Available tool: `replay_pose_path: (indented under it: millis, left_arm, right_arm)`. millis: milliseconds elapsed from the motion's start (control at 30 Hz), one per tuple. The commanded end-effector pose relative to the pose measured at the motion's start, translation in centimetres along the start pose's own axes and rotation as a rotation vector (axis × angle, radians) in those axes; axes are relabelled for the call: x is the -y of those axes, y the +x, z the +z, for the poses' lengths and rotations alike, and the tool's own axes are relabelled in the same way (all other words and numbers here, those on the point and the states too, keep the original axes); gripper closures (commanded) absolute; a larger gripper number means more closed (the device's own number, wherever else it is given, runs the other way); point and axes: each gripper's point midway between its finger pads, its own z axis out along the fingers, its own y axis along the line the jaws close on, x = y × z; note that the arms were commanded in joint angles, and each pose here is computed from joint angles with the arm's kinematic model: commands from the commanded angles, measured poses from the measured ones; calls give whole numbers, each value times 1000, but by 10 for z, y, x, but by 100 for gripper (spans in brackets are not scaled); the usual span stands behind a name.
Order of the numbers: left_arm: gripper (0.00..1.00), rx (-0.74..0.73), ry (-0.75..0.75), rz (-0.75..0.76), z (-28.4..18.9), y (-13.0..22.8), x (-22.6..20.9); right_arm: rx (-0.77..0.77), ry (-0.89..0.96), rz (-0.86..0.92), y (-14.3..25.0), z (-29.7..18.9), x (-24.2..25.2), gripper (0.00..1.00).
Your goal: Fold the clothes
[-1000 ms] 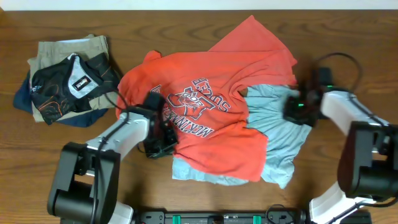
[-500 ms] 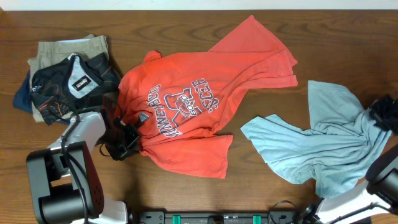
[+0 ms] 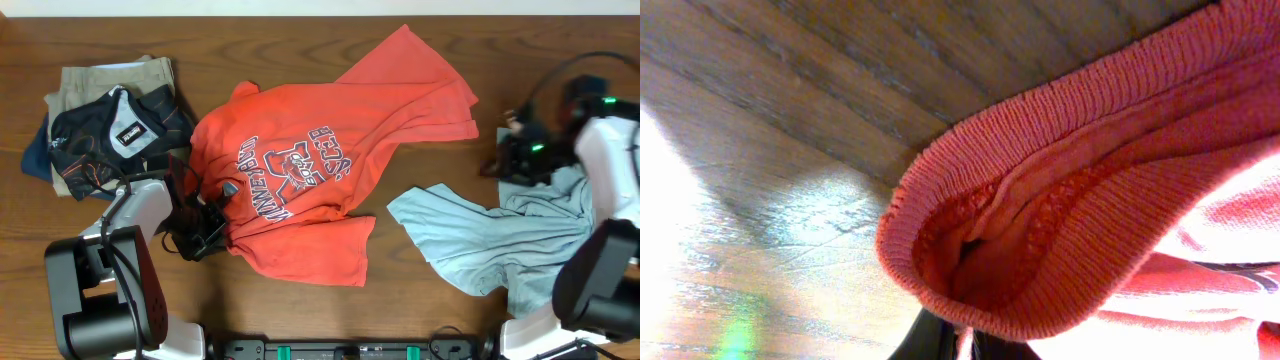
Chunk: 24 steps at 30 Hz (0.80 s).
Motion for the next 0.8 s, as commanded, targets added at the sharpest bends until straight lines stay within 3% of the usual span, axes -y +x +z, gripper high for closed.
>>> replay_pose_path:
  millis: [0,300,500,633,767]
  left_arm:
    - [94,-31,-27,7,7,7,-7]
    - [94,-30,-28,8,7,7,-7]
    - [94,-31,-27,8,7,7,-7]
    - [94,-31,-27,7,7,7,-7]
    - [94,-32,-28,7,7,7,-7]
  right_arm:
    - [-102,-25,-59,28,29,-20,71]
    - [-211,30,-8,80,102,-20,71]
    - [-150,335,219,91,113,47,71]
    - [-44,575,458,90,92,105,71]
    - [80,678,640,82,65,157,71]
